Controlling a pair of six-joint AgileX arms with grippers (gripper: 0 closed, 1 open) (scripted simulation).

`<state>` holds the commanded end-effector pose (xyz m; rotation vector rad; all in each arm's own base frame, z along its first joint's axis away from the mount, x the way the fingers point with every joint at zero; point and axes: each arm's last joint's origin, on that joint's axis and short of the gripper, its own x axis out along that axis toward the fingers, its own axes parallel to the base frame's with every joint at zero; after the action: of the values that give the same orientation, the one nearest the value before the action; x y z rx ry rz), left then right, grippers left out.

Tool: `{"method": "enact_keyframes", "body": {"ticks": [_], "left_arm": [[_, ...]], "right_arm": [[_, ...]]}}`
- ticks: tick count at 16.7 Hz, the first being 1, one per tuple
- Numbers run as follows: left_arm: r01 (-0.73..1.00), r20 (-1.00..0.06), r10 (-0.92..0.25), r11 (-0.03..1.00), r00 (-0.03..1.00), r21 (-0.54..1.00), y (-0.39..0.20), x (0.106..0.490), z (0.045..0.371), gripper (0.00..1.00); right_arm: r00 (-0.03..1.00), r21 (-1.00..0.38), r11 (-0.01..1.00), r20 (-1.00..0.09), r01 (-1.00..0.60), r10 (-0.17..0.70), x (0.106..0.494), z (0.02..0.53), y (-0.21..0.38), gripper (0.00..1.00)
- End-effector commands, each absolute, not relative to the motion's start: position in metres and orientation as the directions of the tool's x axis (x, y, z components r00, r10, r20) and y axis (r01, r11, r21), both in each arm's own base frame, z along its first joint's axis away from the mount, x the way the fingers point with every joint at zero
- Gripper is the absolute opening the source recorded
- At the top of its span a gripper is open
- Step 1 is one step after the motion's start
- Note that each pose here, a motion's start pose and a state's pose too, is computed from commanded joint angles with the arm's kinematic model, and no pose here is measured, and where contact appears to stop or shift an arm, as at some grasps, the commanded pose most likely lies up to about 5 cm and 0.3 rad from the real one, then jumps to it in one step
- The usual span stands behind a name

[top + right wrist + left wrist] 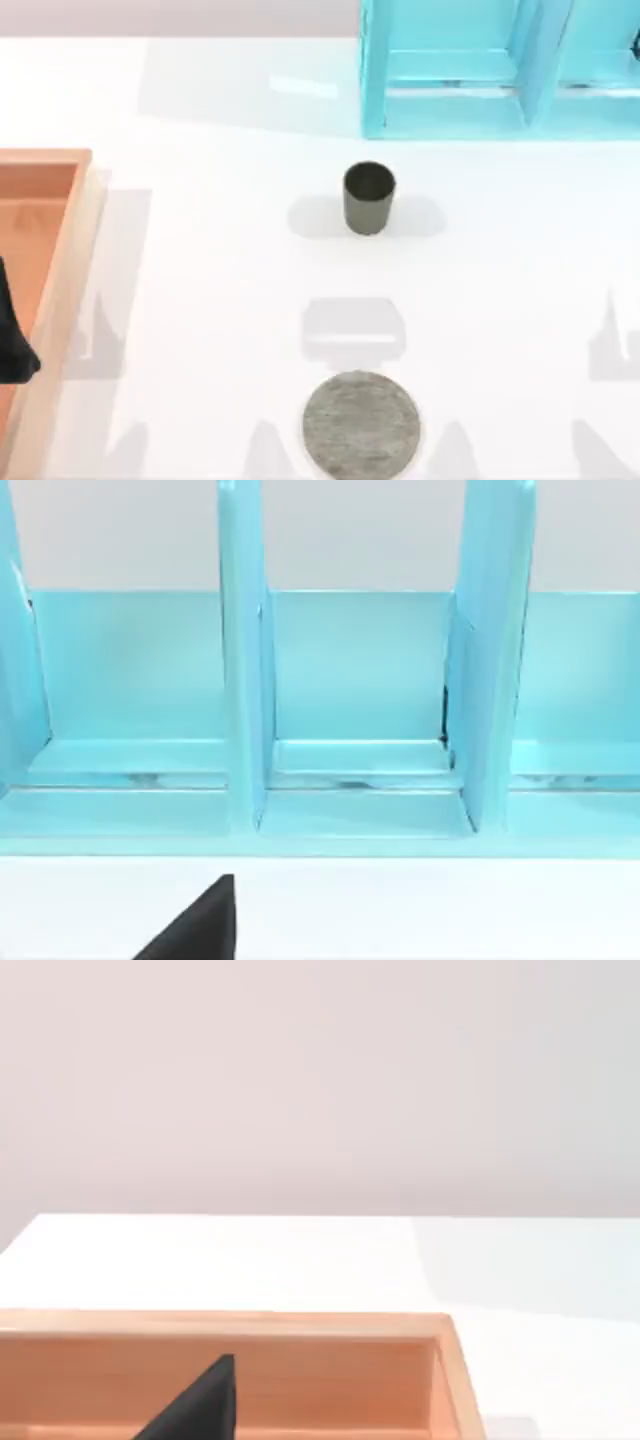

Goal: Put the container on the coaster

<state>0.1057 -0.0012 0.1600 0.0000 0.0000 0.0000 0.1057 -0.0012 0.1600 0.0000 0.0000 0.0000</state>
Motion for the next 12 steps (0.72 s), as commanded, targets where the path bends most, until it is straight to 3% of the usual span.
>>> {"method": "enact_keyframes", "body": {"ticks": [5,9,12], "left_arm": [[0.000,0.000,0.000,1.000,1.000,0.000,-0.001,0.106,0.160,1.00],[0.000,0.000,0.000,1.000,1.000,0.000,-0.001,0.106,0.160,1.00],[0.000,0.000,0.000,1.000,1.000,0.000,-0.001,0.106,0.160,1.00]], "right_arm": [[0.999,0.055,0.998,-0.039,-0.004,0.006,0.106,0.171,-0.001,1.00],[0.983,0.265,0.964,-0.178,0.003,0.046,0.113,0.214,0.002,1.00],[0.939,0.468,0.880,-0.330,0.073,0.097,0.131,0.263,0.006,1.00]]}}
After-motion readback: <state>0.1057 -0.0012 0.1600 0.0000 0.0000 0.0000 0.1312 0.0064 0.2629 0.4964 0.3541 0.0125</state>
